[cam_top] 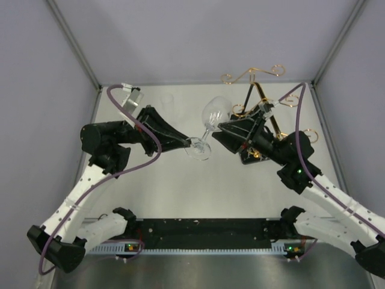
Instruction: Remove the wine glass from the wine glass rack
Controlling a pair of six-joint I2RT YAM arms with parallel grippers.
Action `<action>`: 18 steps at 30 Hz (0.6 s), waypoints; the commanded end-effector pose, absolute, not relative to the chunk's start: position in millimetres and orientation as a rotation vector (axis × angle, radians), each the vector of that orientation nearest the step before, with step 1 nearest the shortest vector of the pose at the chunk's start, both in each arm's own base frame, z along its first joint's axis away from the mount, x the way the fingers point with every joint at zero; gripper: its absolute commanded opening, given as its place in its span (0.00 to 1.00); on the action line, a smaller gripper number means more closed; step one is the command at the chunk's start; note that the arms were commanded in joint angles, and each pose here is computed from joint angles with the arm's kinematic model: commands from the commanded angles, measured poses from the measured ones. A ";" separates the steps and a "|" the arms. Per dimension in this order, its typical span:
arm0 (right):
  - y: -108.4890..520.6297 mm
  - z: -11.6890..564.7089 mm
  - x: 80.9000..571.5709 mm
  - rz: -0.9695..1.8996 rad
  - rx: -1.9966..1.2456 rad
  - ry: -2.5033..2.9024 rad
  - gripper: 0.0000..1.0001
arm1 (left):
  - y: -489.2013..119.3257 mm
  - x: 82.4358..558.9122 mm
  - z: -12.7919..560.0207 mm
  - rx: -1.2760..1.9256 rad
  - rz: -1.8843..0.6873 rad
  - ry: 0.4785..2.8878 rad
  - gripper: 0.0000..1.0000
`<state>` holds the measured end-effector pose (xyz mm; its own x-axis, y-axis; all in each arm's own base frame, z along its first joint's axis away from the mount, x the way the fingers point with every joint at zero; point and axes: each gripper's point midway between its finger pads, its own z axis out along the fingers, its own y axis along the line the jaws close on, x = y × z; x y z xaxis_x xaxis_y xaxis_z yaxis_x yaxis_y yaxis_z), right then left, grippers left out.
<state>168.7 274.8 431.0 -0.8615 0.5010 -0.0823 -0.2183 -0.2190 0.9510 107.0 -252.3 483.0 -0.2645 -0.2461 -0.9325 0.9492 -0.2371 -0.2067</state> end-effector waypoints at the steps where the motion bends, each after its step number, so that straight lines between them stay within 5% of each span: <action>1: 282.1 459.6 164.1 2.170 0.337 1.499 0.62 | -252.8 109.5 479.1 1.054 -1.531 0.974 0.00; 10: 305.2 467.2 154.0 2.201 0.303 1.507 0.57 | -256.9 111.3 469.9 1.072 -1.453 0.987 0.00; 18: 310.1 465.3 155.8 2.188 0.320 1.510 0.28 | -256.8 108.3 466.6 1.074 -1.443 0.986 0.00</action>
